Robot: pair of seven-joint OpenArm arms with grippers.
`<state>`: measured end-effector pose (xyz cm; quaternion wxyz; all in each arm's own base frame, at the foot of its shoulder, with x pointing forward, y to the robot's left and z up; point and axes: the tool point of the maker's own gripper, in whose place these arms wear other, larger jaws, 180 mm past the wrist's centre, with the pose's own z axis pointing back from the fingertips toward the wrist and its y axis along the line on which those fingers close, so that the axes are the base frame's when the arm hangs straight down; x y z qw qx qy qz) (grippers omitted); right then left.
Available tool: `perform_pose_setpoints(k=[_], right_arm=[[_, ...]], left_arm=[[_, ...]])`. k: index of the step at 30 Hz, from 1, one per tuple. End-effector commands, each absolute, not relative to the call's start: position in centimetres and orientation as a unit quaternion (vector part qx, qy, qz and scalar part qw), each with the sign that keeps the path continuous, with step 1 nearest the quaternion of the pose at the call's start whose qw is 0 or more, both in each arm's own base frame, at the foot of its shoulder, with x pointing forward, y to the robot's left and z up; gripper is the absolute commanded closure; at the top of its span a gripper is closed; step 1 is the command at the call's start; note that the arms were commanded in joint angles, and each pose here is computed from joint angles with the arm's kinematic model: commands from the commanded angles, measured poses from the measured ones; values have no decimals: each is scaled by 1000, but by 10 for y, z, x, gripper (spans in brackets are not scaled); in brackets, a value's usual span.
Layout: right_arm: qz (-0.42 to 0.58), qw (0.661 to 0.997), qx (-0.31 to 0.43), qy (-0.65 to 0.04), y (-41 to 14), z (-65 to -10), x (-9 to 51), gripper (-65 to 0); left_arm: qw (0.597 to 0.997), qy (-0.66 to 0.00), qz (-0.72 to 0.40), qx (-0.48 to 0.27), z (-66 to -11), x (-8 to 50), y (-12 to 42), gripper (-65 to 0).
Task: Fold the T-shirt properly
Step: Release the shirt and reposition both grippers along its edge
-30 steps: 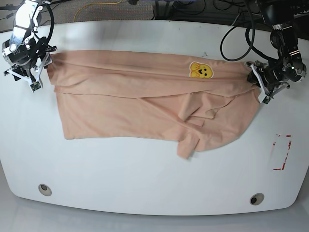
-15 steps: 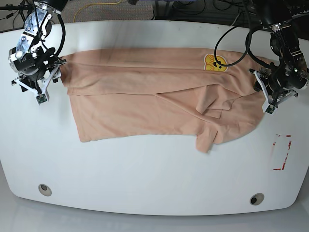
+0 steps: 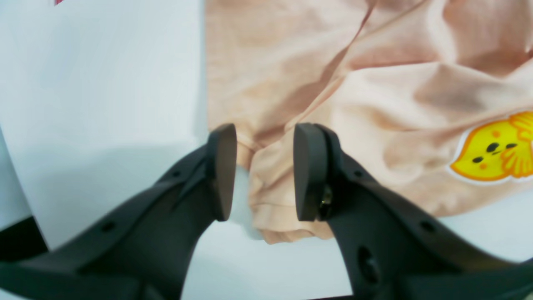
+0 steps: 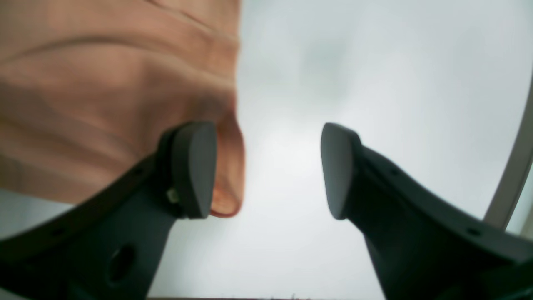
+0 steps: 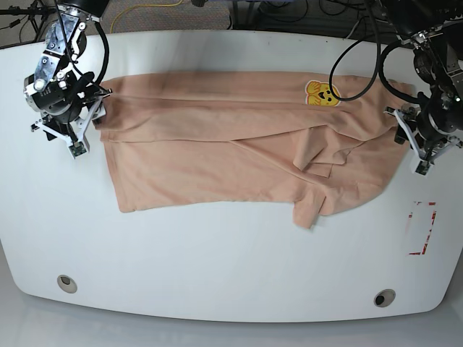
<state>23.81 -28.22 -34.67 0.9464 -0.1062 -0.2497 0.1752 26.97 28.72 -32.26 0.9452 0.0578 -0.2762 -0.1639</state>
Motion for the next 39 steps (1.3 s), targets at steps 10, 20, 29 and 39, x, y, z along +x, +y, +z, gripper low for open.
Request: perform_pose_setpoints(k=[10,20,29,39], right_arm=[[162,928,-101,-318,-269,-318,280,-379],[146,926,-60,-342,-261,-323,318,-379],[114,921,4,-373,-255,-337,364,-379],[103,925,23,-366,-262,-346,377,-379]], left_arm=[[951,-257,-164,54,-335,270,291,-217],[966,-163,-175,93,-370,222,306,-217],[963,-162,-186,108,-369,217,316,-217],[962,-156,-186,122,-367,216,321,-217]])
